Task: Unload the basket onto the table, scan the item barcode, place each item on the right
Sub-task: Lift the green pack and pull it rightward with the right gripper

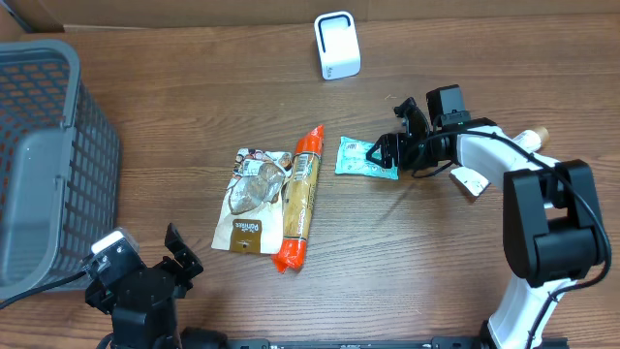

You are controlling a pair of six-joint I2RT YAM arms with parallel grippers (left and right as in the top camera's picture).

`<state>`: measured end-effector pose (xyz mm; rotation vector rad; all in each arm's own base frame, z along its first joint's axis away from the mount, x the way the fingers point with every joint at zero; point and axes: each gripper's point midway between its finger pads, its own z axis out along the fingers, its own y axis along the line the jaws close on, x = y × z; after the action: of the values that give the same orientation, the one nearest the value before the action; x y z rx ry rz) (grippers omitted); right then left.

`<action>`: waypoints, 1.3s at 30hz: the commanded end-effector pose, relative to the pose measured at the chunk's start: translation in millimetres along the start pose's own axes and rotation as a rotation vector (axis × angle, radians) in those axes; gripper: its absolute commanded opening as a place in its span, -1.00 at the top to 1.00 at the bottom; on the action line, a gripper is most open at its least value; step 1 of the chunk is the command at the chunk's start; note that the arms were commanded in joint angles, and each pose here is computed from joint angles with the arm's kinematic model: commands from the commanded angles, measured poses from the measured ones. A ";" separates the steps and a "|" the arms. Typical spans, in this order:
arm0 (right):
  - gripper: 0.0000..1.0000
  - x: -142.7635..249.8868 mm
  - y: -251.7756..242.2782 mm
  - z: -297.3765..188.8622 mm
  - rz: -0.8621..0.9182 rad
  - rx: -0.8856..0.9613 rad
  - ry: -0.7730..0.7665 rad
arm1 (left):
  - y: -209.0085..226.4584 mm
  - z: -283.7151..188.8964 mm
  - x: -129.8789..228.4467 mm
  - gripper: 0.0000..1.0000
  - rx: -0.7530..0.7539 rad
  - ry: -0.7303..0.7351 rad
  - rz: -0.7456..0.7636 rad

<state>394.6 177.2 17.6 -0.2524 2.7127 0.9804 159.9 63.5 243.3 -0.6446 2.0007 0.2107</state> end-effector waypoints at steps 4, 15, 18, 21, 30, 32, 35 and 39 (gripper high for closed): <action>0.11 30.2 -18.4 34.2 0.019 -0.031 0.102 | 2.0 0.0 -0.8 -0.99 -0.011 -0.008 -0.012; 0.93 25.0 -12.7 24.6 0.055 -0.116 0.090 | 2.0 0.0 -0.8 -0.99 -0.011 -0.008 -0.012; 0.93 14.3 3.6 2.4 0.092 -0.242 0.070 | 2.0 0.0 -0.8 -0.99 -0.011 -0.008 -0.012; 0.93 -0.8 27.7 -35.4 0.104 -0.406 0.014 | 2.1 0.0 -0.7 -0.99 -0.011 -0.008 -0.012; 0.93 -1.0 69.2 -105.7 0.018 -0.343 -0.047 | 2.0 0.0 -0.8 -0.99 -0.011 -0.008 -0.012; 0.93 -1.7 73.9 -119.6 -0.012 -0.284 -0.075 | 2.0 0.0 -0.8 -0.99 -0.011 -0.008 -0.012; 0.93 0.2 96.1 -151.1 -0.121 -0.239 -0.139 | 2.0 0.0 -0.8 -0.99 -0.011 -0.008 -0.012; 0.93 4.0 110.8 -178.9 -0.180 -0.172 -0.200 | 2.0 0.0 -0.8 -0.99 -0.011 -0.008 -0.012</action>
<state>338.8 149.8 186.8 -0.3189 2.4602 1.2436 159.9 63.5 243.3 -0.6446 2.0007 0.2107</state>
